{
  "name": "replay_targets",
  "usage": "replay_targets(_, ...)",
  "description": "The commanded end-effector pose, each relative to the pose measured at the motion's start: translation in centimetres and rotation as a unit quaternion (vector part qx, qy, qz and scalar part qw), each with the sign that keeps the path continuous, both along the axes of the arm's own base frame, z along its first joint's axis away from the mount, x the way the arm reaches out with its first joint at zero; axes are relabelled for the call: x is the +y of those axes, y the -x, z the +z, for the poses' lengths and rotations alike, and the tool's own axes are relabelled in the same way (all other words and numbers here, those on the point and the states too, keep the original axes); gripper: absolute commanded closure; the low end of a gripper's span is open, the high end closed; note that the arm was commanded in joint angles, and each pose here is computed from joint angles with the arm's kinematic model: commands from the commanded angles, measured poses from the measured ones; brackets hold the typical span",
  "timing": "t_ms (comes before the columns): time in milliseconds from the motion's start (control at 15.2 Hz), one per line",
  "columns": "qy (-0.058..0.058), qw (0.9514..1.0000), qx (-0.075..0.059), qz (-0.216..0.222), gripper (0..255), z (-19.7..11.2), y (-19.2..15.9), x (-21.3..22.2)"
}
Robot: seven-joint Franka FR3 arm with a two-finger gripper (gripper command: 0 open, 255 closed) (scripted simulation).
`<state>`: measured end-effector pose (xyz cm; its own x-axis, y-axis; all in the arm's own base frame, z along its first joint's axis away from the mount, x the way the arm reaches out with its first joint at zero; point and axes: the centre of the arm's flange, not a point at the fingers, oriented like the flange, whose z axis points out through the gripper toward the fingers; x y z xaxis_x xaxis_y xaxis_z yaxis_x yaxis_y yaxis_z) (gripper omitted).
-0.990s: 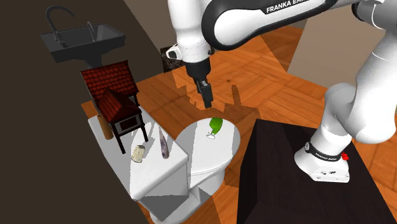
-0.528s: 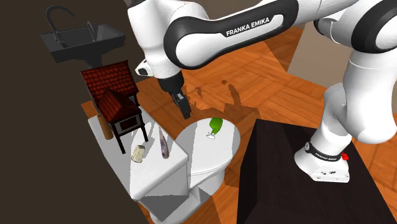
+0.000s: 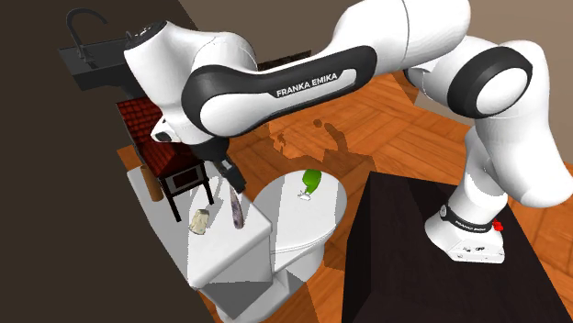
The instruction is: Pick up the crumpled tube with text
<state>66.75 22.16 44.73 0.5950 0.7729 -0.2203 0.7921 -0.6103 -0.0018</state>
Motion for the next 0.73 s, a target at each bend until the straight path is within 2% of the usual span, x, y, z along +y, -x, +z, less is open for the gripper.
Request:
replay_targets(0,0.0,1.0,0.0,0.003,0,-1.0,0.0,0.2)
replay_targets(396,0.0,1.0,0.0,0.003,0,-3.4,0.0,0.2)
replay_targets(462,0.0,1.0,0.0,0.003,255,-3.5,-0.1,0.2)
replay_targets(660,0.0,1.0,0.0,0.003,255,-3.5,-0.1,0.2)
